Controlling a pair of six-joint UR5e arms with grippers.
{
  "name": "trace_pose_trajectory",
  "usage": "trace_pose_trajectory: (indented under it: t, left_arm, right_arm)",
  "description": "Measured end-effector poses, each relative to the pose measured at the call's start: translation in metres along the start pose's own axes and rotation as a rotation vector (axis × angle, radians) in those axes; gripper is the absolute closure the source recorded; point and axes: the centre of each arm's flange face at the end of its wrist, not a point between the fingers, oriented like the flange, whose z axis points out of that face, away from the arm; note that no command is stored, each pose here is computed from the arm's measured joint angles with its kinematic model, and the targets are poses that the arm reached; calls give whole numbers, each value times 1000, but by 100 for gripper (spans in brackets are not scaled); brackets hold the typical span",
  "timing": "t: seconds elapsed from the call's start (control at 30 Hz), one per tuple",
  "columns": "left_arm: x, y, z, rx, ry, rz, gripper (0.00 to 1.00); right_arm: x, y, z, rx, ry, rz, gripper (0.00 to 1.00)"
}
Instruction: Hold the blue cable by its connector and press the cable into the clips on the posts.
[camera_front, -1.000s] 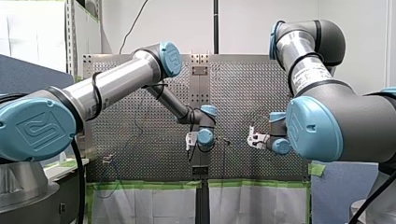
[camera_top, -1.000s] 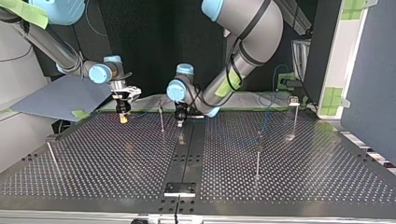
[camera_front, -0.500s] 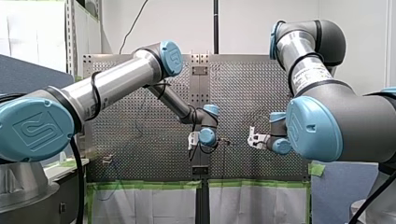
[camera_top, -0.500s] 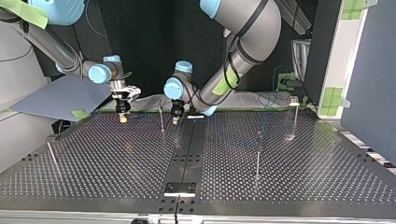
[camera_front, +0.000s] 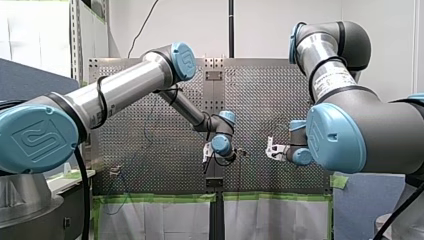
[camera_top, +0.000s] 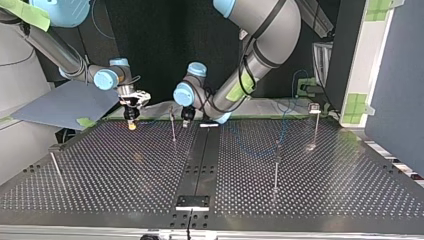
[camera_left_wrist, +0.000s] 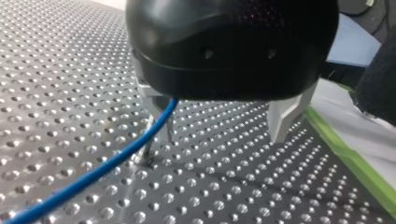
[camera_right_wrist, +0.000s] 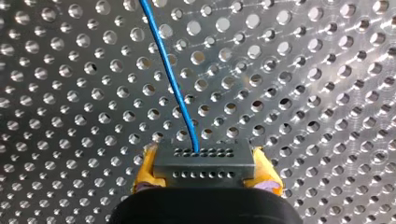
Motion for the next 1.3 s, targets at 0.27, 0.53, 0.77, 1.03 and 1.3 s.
trace_pose_trajectory:
  t: [0.27,0.53,0.77,1.03,1.3]
  left_arm:
    - [0,-8,-9,-20,-5,3,0]
    - [-22,-8,-27,9,-63,-20,0]
    - [-18,-17,-47,36,-78,-17,0]
    - [10,-27,-64,55,-64,-3,0]
    - [33,-39,-83,72,-29,18,0]
  right_arm:
    - [-1,7,-2,-12,-13,1,100]
    - [-1,12,-3,-21,-23,-3,100]
    - [-1,16,-4,-30,-31,-3,100]
    - [-2,19,-5,-37,-38,-1,100]
    - [-2,22,-6,-43,-39,0,100]
